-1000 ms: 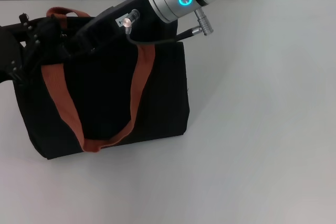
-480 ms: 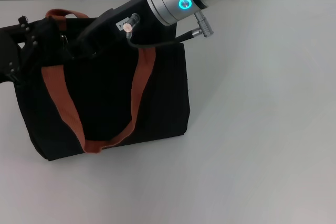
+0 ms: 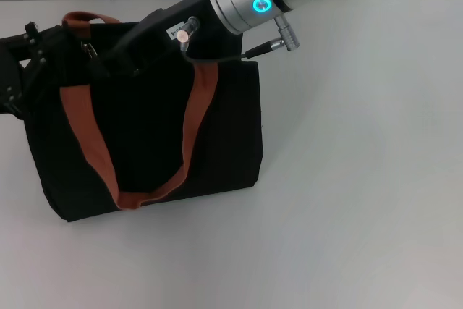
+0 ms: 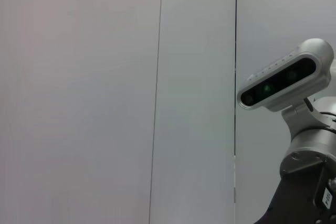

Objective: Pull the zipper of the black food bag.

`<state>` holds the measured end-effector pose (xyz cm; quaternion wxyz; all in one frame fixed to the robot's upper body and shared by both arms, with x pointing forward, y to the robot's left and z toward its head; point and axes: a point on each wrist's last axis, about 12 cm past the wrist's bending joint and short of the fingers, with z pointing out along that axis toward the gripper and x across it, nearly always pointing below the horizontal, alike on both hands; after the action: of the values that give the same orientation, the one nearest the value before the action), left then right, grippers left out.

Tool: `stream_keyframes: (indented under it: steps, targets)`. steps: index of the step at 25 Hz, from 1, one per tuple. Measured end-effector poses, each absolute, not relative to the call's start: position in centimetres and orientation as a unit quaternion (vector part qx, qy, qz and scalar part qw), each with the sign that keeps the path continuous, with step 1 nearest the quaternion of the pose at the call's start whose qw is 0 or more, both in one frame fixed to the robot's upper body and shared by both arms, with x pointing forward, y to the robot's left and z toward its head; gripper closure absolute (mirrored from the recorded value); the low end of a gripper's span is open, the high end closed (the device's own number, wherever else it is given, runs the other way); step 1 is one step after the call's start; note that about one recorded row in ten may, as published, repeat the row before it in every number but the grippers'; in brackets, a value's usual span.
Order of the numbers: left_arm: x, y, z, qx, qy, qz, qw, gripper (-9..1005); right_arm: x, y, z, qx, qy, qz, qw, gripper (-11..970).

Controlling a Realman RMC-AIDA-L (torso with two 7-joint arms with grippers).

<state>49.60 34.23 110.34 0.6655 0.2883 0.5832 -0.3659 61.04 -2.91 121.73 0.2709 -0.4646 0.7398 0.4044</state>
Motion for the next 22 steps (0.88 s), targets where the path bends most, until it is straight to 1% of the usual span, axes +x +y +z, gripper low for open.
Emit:
stream_keyframes:
  steps: [2, 13, 22]
  targets:
    - [49.6, 34.3, 110.3, 0.288, 0.584, -0.365, 0.666, 978, 61.1, -3.1, 121.7, -0.463, 0.742, 0.401, 0.271, 842]
    - [49.6, 34.5, 110.4, 0.285, 0.584, -0.362, 0.668, 978, 61.3, -3.6, 121.4, -0.458, 0.753, 0.388, 0.270, 961]
    - [49.5, 34.6, 110.4, 0.284, 0.584, -0.363, 0.668, 977, 61.4, -5.3, 120.9, -0.440, 0.778, 0.354, 0.277, 960]
